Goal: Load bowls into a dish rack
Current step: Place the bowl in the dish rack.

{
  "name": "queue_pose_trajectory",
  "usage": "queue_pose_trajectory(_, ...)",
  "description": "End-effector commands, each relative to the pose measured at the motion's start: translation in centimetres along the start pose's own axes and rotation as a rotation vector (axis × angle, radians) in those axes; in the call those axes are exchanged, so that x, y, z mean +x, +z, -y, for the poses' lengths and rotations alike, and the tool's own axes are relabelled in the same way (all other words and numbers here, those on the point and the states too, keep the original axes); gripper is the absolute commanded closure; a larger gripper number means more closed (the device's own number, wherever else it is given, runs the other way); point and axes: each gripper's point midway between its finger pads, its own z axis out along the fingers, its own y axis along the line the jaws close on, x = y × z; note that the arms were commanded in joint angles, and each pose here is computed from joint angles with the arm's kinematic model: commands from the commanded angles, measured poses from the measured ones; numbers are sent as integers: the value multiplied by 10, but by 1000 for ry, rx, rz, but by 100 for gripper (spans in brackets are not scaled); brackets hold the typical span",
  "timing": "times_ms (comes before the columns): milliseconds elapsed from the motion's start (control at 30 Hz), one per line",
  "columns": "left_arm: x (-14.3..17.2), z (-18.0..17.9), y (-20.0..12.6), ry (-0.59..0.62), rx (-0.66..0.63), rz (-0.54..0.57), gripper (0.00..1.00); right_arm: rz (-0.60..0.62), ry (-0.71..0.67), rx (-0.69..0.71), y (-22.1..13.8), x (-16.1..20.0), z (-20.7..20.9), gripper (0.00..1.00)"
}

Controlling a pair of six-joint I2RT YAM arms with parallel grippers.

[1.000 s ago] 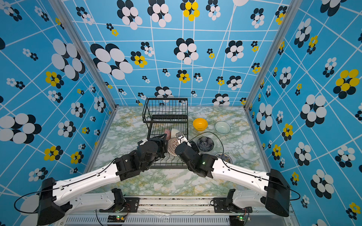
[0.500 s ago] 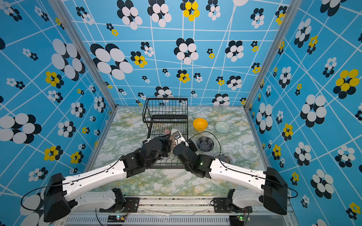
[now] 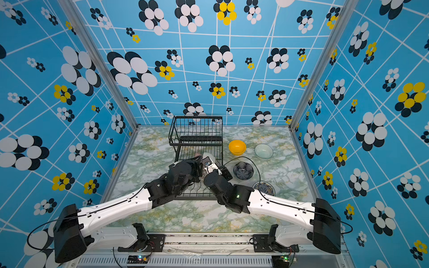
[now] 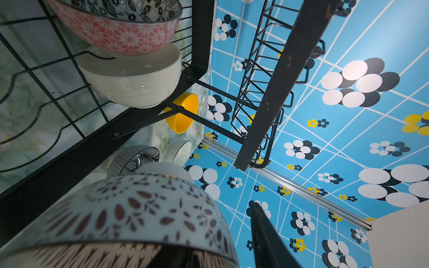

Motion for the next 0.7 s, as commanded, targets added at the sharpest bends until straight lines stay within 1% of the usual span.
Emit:
queue_pose_trajectory(0, -7, -3, 0, -191, 3, 14, 61, 75, 69, 54, -7, -21, 14, 100)
queue_pose_trajectory(33, -8, -3, 0, -194, 3, 15, 63, 77, 68, 54, -8, -20, 14, 100)
queue_pose_trajectory(233, -12, -2, 1, -210, 19, 22, 78, 78, 54, 69, -8, -20, 15, 100)
queue_pose_trajectory(367, -14, -1, -1, -207, 26, 29, 81, 80, 44, 72, -7, -20, 14, 100)
queue_pose_trajectory(533, -15, -2, 1, -216, 34, 23, 92, 79, 45, 74, -6, -16, 13, 100)
queue_pose_trajectory(667, -13, -4, 1, -217, 31, 12, 94, 82, 63, 76, -7, -13, 14, 100)
